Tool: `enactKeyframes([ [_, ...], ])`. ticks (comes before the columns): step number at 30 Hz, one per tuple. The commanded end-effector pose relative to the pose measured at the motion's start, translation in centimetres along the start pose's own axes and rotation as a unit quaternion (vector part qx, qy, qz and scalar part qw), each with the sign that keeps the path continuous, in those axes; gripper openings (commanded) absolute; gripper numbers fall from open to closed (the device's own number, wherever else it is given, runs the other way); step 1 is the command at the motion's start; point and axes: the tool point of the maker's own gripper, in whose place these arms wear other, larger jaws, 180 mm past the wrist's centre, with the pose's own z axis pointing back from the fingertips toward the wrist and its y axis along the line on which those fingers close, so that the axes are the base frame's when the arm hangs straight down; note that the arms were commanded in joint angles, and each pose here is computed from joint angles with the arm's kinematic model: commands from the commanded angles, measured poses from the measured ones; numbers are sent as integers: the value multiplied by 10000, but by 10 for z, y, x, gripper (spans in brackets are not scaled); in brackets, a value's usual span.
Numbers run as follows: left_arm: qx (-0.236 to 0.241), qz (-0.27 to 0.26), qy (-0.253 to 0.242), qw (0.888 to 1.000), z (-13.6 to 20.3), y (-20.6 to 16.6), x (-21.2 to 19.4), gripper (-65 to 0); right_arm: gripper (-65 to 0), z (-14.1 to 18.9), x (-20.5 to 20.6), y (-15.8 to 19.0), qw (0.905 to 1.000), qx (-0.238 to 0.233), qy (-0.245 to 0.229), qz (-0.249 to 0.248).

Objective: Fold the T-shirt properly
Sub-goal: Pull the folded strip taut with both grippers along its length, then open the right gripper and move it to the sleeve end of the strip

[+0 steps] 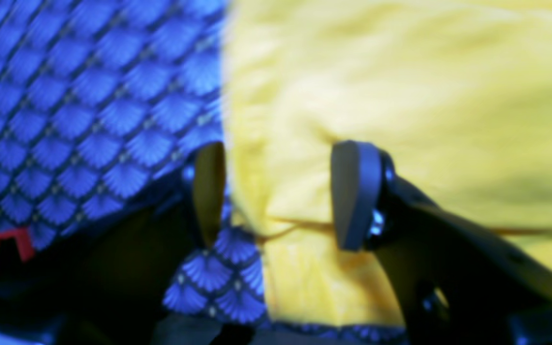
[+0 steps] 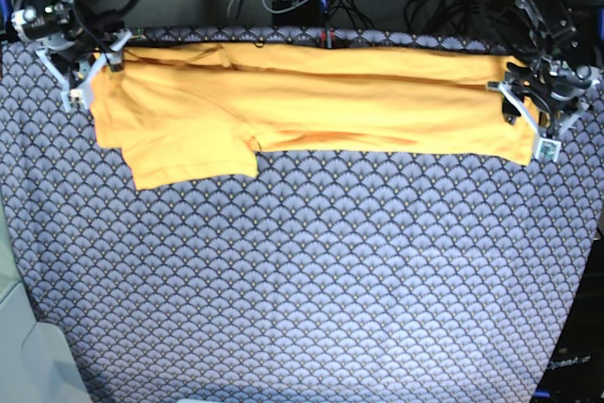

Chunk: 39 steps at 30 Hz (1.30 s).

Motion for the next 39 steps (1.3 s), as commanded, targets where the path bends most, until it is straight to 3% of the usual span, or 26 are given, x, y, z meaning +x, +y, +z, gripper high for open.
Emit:
enactKeyframes([
  [1,104,-21,-143,9998,4,6,9,-305,-339,7,10,-14,9997,-181,-151,91],
  [7,233,310,-91,9992,6,17,-1,-304,-299,16,8,-42,9985,-513,-158,40],
  [14,199,367,-23,9991,4,16,-8,-304,-299,30,46,-84,9935,-995,-498,241],
  [22,204,365,1,9991,3,16,-8,-304,-298,31,76,-86,9910,-1017,-838,254],
  [27,254,333,-7,9991,6,19,-7,-304,-298,8,134,-51,9893,-474,-1199,683],
  [31,263,327,-10,9991,6,20,-6,-304,-298,-31,157,-30,9917,97,-972,838],
  [34,349,455,9,9984,9,26,-12,-304,-298,-59,163,-26,9942,434,-698,689],
  [39,474,592,18,9971,12,36,-16,-304,-298,-76,164,-25,9954,646,-503,503],
])
